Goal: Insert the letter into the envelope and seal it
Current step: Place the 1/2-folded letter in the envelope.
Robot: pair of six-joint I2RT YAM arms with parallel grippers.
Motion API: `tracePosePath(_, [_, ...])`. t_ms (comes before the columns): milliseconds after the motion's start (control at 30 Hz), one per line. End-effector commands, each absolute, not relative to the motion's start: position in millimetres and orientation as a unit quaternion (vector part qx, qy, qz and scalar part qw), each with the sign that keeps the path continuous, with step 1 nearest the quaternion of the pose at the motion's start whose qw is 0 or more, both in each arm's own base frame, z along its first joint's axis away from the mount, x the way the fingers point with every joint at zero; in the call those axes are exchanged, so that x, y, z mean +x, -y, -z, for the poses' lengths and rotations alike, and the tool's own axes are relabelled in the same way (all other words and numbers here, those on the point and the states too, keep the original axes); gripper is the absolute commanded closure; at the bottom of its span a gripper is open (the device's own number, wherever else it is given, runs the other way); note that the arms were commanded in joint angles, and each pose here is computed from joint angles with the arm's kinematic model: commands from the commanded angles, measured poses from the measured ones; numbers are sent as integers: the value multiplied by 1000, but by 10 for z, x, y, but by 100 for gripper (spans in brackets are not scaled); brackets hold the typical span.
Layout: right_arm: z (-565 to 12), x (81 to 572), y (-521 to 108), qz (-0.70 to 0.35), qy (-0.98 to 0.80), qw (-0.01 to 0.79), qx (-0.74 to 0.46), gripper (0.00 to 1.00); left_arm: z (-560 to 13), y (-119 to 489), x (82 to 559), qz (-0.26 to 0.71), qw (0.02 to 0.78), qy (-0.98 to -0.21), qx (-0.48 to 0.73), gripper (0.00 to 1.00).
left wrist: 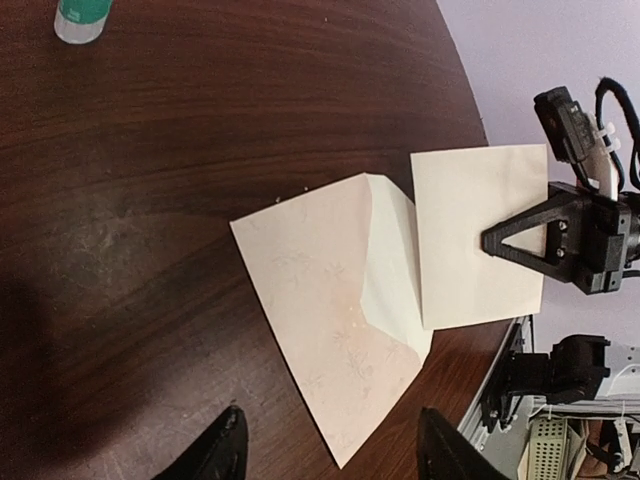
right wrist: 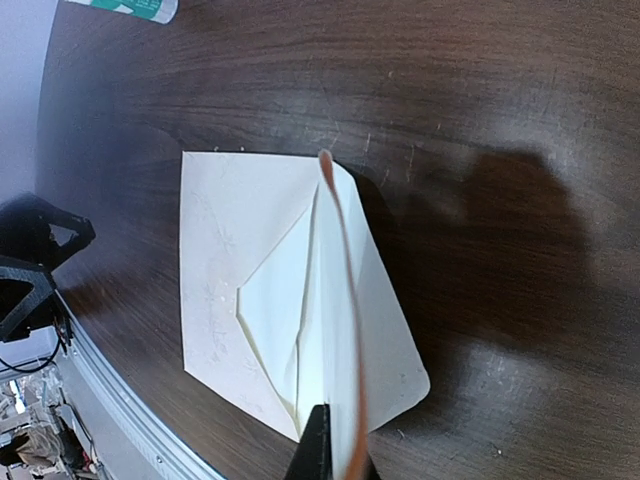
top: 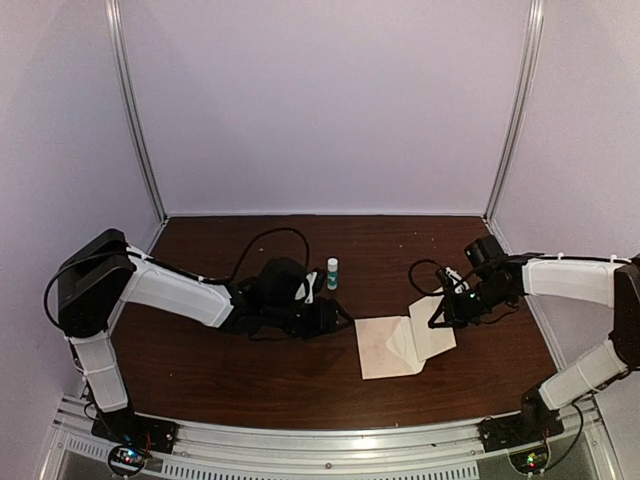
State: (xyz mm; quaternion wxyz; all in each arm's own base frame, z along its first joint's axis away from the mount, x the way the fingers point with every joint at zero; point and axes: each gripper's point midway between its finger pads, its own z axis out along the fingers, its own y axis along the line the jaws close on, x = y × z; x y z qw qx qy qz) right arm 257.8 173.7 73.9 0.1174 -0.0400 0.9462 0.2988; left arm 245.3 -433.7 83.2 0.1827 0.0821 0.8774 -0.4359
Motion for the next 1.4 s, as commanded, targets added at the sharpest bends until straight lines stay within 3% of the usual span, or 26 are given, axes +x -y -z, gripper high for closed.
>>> tracePosePath(0, [-627,2485,-1733,-303,-947,96,-52,100,-802,4476,2377,454,159,-870,107,41])
tracePosePath(933, [-363,2428,-1894,-337,-938,76,-17,100,-441,4548,2231,450,109,-875,141,42])
tracePosePath(1367, [-390,2405,-2380,-377,-923,73,-30,100,-285,4315,2131,419,99,-893,132,42])
